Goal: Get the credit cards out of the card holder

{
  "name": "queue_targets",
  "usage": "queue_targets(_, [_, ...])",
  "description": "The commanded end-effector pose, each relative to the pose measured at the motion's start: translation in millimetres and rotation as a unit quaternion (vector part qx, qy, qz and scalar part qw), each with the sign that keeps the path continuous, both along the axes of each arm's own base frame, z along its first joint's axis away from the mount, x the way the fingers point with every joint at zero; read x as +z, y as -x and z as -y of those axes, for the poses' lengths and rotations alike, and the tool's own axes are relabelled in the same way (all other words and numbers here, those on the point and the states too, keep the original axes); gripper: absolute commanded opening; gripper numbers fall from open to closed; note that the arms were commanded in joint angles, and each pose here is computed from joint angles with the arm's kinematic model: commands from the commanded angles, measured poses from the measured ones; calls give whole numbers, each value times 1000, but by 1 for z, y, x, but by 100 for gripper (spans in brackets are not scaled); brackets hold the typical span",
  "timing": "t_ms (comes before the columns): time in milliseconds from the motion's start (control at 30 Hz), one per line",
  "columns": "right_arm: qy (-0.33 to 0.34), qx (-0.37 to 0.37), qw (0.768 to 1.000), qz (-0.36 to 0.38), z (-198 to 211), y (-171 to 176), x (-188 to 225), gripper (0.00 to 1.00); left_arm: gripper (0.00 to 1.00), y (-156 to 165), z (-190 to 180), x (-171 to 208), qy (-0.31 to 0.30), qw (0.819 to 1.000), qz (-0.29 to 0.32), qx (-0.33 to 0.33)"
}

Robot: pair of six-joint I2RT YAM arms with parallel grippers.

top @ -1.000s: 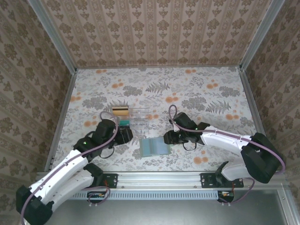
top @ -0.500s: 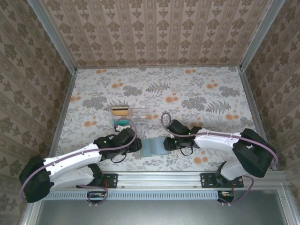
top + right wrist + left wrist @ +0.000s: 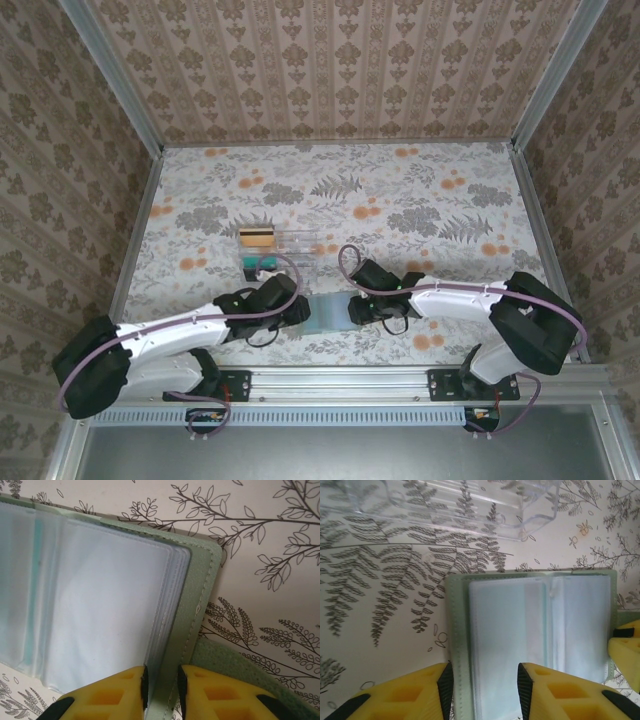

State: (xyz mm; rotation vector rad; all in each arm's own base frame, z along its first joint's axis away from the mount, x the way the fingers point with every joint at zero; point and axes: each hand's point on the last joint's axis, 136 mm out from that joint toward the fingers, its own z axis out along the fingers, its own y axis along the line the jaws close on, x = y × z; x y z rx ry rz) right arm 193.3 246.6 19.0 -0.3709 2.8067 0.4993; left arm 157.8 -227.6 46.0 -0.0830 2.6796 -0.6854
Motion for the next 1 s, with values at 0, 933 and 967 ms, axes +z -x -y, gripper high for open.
queue_targets(0, [12,-5,1000,-6,0,2,-5,25,39,3,11,-4,26,1000,-10,-10])
queue_targets(933, [19,-6,1000,-11,0,8,-10,25,48,7,36,-8,75,995,-20,-58])
queue_targets(967, [19,-5,1000,-11,0,9,-10,25,52,8,37,-7,79,995,-18,-60])
